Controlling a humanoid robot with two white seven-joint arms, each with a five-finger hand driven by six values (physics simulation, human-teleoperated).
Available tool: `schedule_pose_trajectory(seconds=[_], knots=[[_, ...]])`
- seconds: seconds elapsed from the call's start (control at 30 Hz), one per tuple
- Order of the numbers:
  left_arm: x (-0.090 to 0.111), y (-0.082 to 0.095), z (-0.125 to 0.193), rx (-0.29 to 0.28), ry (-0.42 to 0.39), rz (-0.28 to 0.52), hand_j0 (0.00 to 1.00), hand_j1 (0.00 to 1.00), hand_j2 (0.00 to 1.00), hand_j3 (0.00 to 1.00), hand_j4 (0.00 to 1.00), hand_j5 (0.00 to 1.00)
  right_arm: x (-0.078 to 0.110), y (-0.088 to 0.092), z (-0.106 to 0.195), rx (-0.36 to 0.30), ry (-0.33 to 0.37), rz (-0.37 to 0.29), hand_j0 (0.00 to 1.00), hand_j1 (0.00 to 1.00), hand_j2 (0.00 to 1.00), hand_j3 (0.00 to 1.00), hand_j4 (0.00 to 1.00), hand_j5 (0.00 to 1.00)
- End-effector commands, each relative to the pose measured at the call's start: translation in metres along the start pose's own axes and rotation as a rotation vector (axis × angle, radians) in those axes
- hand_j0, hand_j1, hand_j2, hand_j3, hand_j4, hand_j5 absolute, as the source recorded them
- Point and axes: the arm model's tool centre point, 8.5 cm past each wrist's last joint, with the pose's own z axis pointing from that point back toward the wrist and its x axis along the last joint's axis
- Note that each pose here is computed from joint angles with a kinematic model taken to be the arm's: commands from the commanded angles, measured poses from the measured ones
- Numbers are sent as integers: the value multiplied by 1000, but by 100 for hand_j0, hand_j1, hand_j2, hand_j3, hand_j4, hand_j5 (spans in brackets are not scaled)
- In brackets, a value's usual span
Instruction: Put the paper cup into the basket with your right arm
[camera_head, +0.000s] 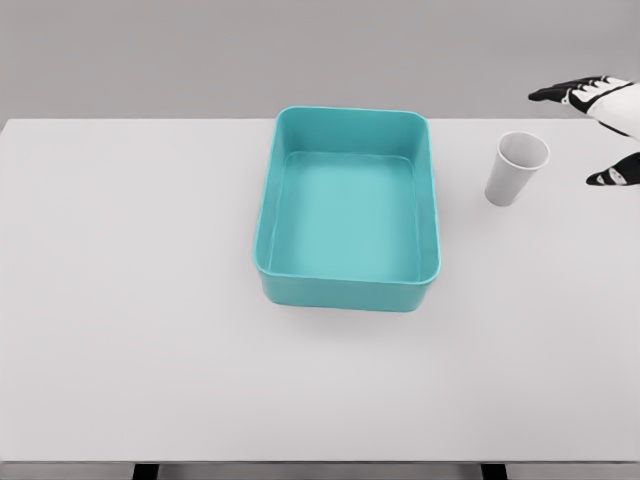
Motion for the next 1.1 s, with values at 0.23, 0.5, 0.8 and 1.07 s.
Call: schedule_pose_trajectory(seconds=[0.23,0.5,0.8,1.07], knots=[[-1,0,0,0,2,1,100,100,100,100,100,100,-10,12,-1,79,-11,-135,98,98,98,98,98,98],[0,0,0,0,0,-1,100,100,100,100,100,100,-98,43,15,-105,22,-771,90,90,90,90,90,90],[-1,0,0,0,1,-1,100,100,100,100,100,100,-88,88,-26,-23,34,-763,88,88,88,88,88,88],[-1,0,0,0,1,-1,100,100,100,100,100,100,-100,100,-38,-51,62,-815,89,89,89,89,89,89]])
